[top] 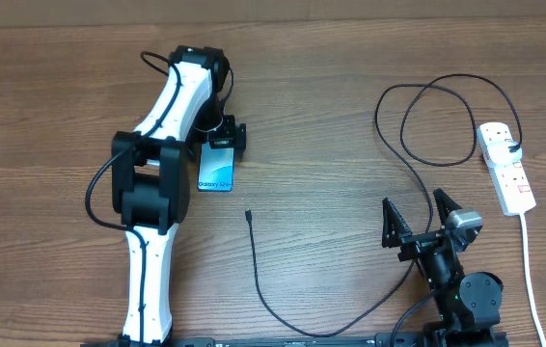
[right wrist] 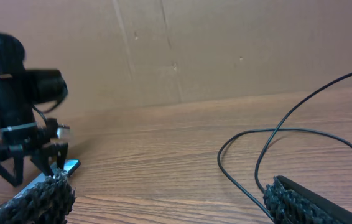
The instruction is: Plug charger to phone and switch on socket
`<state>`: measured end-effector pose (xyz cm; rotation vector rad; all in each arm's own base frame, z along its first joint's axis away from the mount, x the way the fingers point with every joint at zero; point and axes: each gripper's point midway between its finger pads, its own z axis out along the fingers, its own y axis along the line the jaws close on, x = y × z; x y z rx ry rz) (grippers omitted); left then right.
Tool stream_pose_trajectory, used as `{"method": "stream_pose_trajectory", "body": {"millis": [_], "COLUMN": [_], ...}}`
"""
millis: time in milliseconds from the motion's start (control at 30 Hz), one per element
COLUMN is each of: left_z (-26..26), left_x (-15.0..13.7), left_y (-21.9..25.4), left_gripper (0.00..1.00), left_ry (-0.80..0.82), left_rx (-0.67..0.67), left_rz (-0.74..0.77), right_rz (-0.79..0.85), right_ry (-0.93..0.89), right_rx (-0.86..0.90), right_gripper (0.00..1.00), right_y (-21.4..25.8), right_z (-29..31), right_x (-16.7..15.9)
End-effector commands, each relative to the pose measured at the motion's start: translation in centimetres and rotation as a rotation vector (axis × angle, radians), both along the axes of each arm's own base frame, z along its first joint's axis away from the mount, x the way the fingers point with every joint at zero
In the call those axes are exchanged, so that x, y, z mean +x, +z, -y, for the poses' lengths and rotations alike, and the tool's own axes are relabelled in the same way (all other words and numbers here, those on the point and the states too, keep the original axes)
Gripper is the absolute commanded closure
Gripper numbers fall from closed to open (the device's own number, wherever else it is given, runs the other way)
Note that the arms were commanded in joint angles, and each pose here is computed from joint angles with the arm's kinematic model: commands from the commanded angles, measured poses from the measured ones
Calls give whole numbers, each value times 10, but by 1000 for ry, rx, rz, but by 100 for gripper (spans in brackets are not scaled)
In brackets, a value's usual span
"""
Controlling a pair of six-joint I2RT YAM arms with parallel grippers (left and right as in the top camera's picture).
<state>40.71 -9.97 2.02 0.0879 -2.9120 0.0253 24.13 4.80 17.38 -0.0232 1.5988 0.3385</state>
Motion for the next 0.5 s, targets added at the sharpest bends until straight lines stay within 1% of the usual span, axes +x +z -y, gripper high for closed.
{"method": "stream_pose_trajectory", "body": {"millis": [0, 167, 267, 367, 467], "left_z": [9, 13, 16, 22, 23], "left_x": [10, 15, 14, 12, 10], "left_y": [60, 109, 127, 131, 123], "left_gripper": [0, 0, 0, 0, 0], "left_ry": [-10, -6, -25, -41, -30], "left_rx": [-18, 12, 38, 45, 53], "left_rz": [157, 307, 364, 376, 363], "right_rz": [1, 1, 1, 1, 1], "right_ry": [-3, -3, -3, -3, -3], "right_rx": [2, 2, 2, 2, 2], "right_gripper": [0, 0, 0, 0, 0], "right_y": [-2, -2, -2, -2, -2], "right_z": [0, 0, 0, 0, 0], "right_x": [0, 0, 0, 0, 0]}}
